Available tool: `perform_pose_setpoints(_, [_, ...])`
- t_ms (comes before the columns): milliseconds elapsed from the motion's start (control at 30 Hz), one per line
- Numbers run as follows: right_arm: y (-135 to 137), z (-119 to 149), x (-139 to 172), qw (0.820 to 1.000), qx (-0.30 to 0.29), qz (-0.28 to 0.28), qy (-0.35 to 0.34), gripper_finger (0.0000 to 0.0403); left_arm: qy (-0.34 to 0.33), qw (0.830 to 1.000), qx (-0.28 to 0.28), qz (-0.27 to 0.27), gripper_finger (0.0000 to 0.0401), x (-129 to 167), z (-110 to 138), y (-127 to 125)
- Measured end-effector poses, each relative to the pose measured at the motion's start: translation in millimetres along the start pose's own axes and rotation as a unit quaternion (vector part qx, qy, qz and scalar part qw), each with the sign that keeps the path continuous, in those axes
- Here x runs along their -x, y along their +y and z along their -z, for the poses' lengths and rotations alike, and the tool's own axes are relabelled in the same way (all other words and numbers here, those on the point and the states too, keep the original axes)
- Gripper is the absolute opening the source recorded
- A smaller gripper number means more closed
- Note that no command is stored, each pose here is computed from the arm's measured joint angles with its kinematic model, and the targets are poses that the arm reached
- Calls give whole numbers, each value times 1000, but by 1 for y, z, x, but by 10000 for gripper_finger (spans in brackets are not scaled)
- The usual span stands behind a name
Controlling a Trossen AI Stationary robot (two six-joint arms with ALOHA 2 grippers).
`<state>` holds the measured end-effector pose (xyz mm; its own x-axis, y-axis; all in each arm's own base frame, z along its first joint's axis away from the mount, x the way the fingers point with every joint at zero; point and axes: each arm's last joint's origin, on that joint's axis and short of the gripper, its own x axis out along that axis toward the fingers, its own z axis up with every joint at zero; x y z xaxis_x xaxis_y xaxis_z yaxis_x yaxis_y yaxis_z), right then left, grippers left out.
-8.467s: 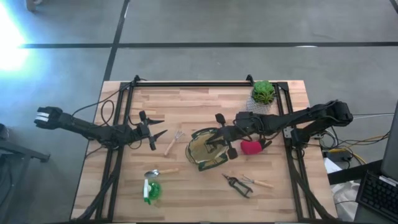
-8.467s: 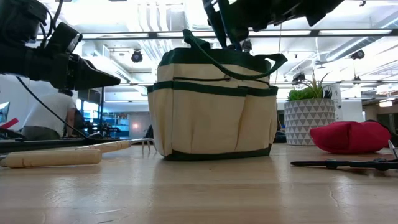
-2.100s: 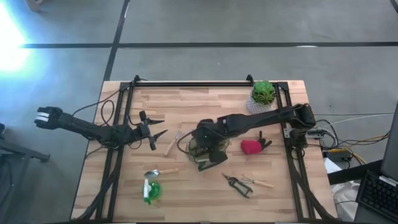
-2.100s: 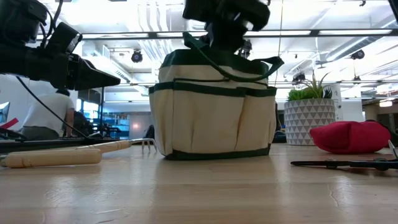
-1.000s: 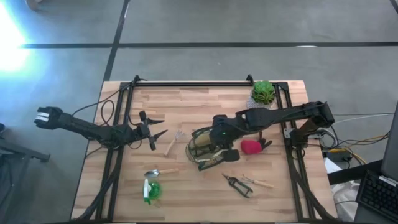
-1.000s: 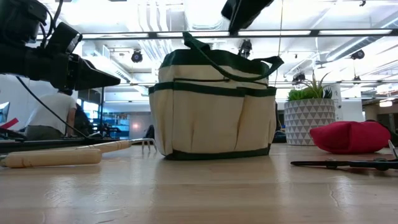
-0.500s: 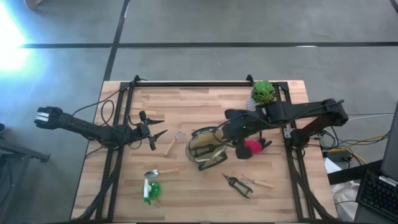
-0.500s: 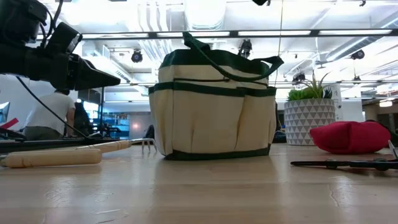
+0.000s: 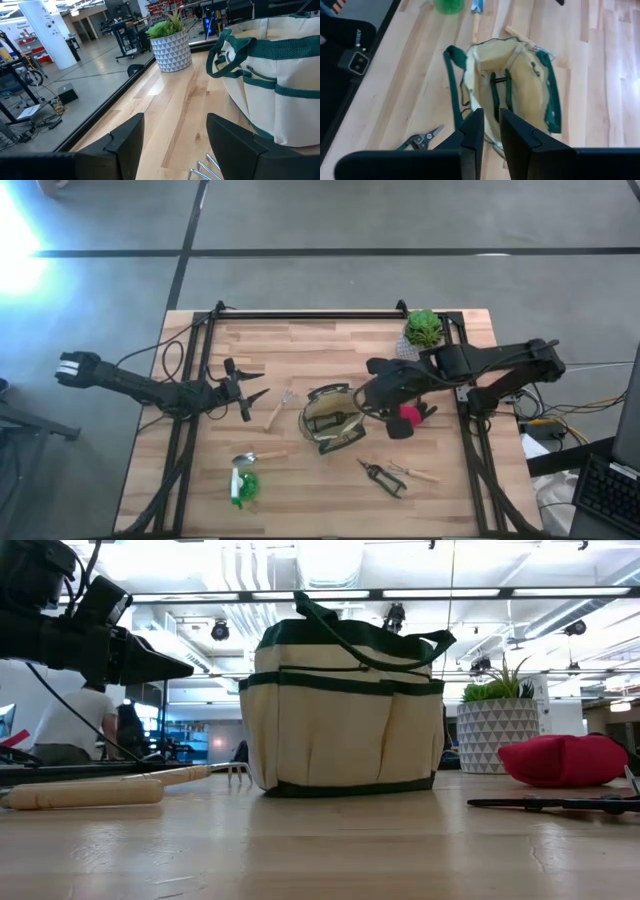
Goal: Pick & Place Garden tools in Gardening bag
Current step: Put the green spray bottle into the green gardening bag
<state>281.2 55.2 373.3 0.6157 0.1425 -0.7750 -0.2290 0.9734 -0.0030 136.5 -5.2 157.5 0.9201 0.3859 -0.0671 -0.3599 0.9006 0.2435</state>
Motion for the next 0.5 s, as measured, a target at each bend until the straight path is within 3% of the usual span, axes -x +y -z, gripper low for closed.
perform_pose_setpoints(500, [28,4,-4,1000,-2,-5,14,54,0,1000,0,0,218,0,0,0])
